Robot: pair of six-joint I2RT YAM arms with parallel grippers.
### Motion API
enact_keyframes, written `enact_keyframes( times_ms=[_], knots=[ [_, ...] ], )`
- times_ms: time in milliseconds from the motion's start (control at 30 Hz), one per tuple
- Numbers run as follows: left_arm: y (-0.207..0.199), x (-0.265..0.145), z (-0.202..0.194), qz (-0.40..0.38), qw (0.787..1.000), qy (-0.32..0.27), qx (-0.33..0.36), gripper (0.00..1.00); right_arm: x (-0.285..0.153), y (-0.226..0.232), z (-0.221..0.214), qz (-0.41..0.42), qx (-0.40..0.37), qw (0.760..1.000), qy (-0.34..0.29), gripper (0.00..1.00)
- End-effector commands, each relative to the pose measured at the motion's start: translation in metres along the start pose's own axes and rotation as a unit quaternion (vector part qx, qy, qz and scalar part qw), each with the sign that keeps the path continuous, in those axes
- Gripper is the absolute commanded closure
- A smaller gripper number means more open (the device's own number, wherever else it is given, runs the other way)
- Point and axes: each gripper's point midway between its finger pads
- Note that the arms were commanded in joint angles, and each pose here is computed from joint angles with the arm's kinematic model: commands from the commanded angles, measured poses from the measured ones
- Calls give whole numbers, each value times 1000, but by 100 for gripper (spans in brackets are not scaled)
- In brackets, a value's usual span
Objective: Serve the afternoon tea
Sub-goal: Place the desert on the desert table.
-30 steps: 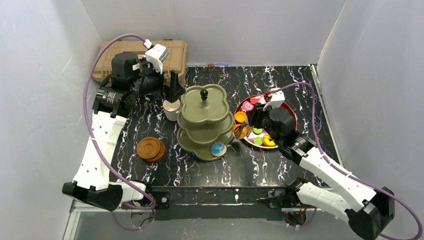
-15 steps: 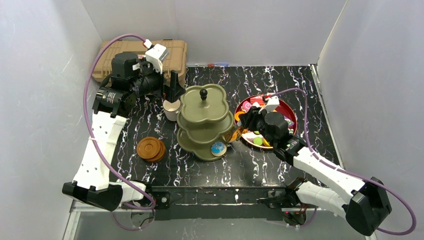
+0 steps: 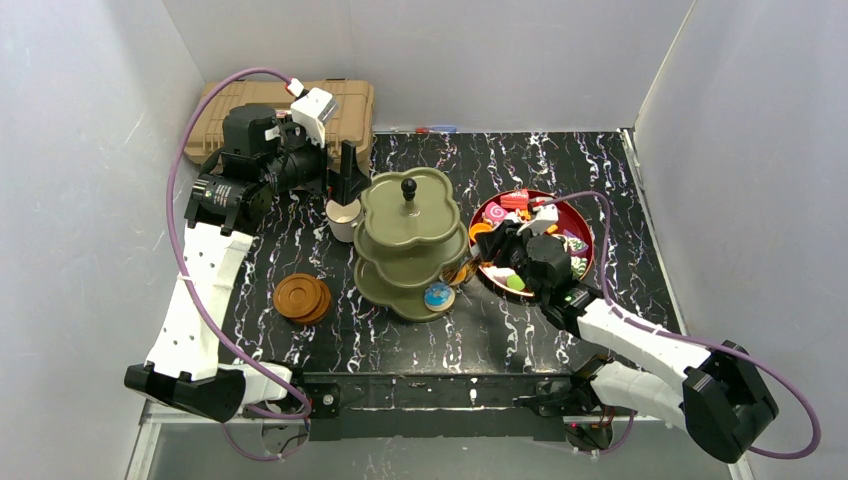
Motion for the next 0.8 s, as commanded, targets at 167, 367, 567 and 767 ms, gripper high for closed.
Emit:
enact_keyframes(
  times_ms=[167,367,567,767],
  knots=[
    [-9,-13,14,-12,1000,-24,11,2,-19,-2,29,-3,28,998,-63,42],
    [-10,-12,15,-17,1000,-24,7,2,-27,-6,31,-10,20,998,-62,30],
    [-11,-14,16,-16,999,-27,8,2,-24,-4,30,-9,22,998,-56,39],
    [-10,-12,15,-17,1000,-25,9,1,-29,-6,37,-18,9,998,-58,63]
  ],
)
Point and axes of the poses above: each gripper's point midway between its finger pads, its own x axis out along the fingers, its own y axis along the line the jaws close on, z = x × y, and after that the axes turned 1 degree about -x, right-handed
